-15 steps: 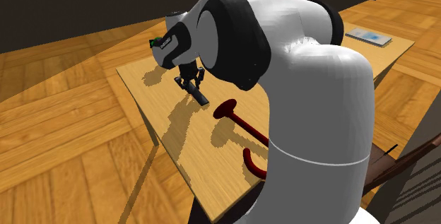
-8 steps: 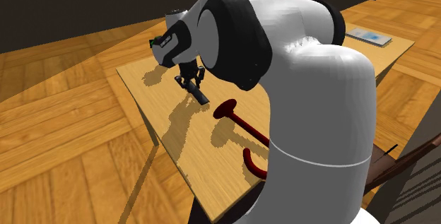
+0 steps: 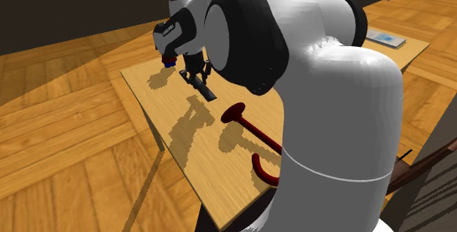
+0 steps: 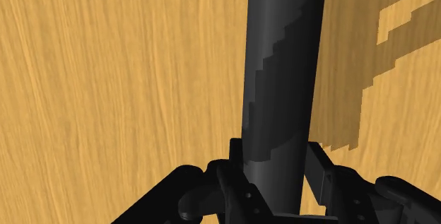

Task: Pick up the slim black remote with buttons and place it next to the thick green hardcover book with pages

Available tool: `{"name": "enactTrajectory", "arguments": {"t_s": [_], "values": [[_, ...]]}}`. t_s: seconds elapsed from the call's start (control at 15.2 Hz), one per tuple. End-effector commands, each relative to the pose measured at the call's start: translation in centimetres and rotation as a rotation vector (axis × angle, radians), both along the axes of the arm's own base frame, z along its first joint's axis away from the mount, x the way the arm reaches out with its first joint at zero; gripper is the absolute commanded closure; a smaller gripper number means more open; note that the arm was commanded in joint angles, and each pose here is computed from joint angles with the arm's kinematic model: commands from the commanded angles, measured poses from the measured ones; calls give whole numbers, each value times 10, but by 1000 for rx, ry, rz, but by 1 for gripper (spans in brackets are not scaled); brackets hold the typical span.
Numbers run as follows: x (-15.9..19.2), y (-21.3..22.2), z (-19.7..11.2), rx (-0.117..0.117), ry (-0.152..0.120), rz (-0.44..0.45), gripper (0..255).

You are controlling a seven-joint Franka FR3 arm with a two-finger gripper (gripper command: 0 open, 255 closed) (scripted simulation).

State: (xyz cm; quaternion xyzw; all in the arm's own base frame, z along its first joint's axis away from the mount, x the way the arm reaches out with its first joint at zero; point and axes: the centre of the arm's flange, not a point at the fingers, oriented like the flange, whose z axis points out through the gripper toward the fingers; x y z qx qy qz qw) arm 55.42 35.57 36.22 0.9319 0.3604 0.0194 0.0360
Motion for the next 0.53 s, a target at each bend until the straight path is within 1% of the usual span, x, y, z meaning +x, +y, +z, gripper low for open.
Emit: {"name": "enactTrajectory", "arguments": {"t_s": [0.0, 0.46], "values": [[-1, 0, 11, 0, 0, 0, 255], [-1, 0, 48, 0, 0, 0, 255]]}}
